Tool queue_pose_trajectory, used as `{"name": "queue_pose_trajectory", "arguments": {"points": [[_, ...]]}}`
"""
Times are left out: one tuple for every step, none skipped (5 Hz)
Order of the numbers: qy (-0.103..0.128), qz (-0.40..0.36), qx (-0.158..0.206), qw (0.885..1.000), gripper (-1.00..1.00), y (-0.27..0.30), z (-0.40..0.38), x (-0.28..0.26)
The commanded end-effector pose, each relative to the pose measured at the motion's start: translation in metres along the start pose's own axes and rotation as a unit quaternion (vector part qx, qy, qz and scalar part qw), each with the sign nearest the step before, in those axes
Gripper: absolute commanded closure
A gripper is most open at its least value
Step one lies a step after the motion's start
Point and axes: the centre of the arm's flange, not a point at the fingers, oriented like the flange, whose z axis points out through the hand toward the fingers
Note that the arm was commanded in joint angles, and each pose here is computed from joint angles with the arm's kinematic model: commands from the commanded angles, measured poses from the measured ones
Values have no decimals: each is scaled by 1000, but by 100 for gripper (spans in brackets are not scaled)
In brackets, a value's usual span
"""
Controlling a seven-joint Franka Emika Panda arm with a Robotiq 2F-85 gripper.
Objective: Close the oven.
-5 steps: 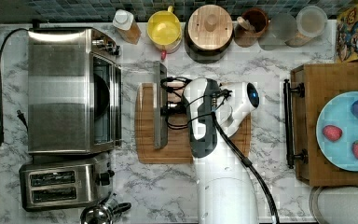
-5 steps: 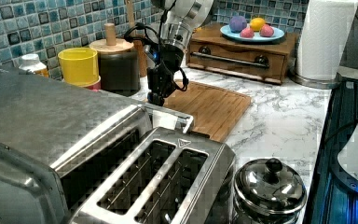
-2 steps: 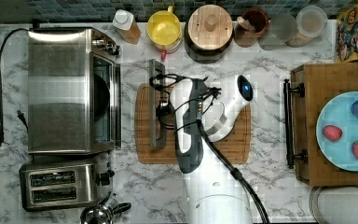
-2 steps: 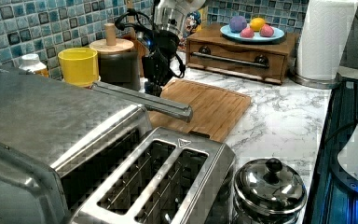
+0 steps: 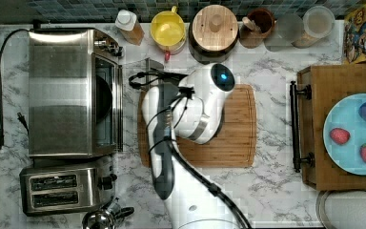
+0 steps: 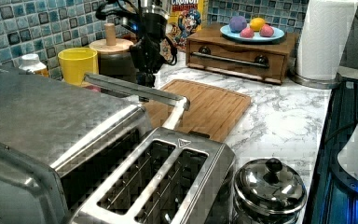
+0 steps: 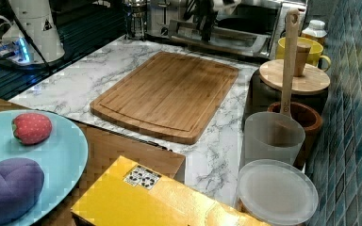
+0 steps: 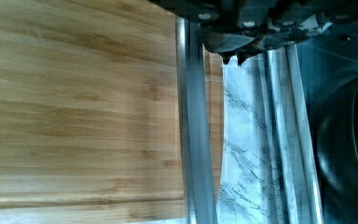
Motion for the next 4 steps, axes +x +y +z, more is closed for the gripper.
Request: {"name": "queue_pose_trajectory", "arguments": {"points": [[25, -95, -94, 991, 100, -221, 4, -22], [39, -76, -156, 984, 100, -246, 13, -28], [64, -59, -227, 970, 100, -269, 21, -33], [106, -40, -249, 962, 100, -278, 16, -35]]}}
